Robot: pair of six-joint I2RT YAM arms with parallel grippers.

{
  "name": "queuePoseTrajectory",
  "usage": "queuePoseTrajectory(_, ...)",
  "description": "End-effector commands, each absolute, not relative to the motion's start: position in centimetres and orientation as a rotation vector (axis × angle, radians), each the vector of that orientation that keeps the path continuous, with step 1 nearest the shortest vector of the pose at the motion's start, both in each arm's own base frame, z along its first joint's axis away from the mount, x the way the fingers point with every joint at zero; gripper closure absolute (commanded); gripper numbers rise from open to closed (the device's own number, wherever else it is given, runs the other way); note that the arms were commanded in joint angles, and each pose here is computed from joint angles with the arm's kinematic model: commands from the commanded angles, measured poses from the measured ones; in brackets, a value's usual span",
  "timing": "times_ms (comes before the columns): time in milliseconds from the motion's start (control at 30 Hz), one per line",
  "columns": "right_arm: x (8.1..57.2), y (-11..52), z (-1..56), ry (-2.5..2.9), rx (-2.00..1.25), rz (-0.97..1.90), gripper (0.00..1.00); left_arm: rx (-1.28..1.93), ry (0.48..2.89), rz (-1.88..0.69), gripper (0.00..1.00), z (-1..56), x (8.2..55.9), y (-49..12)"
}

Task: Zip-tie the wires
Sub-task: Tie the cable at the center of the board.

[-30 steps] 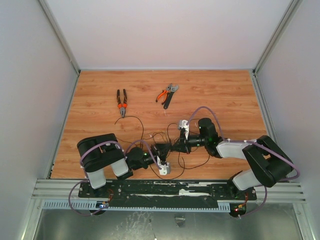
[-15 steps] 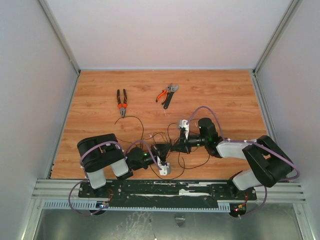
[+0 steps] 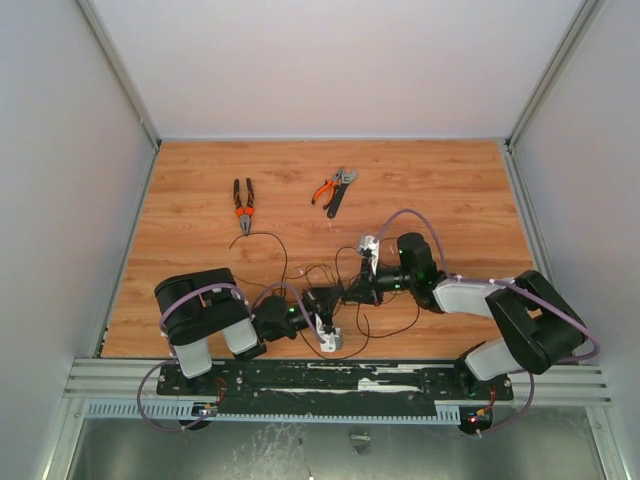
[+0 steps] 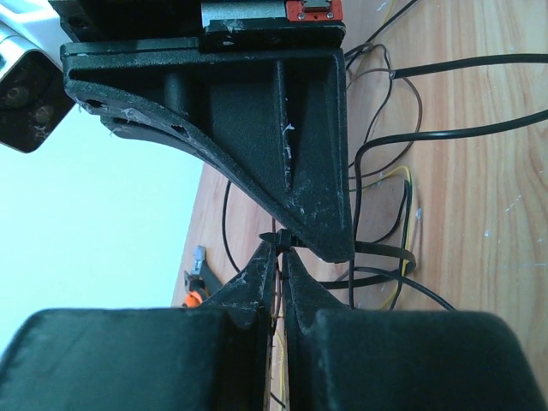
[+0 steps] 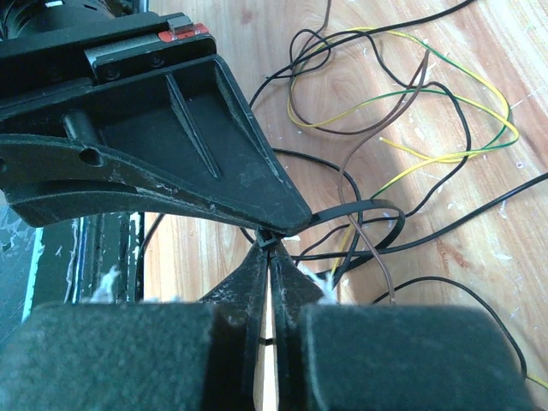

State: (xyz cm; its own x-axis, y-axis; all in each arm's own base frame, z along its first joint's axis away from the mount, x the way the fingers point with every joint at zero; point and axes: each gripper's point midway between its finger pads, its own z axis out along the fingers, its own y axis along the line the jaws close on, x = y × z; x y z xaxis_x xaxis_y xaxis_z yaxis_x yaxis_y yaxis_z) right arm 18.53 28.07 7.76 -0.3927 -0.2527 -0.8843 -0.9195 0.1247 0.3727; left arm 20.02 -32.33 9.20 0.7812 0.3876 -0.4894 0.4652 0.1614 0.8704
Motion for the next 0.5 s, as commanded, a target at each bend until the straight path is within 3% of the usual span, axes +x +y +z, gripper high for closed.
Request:
queuePoseTrajectory(0,20.9,28.4,10.6,1.678,-1.092,1.251,1.00,1.286,0.565,-0.084,1.00,15.1,18.7,-33.6)
queuePoseTrajectory(467,21.1,28.3,11.3,1.697,-1.066,1.261,1.00,1.288,0.602,-0.076,1.00,14.4,19.0,-33.8)
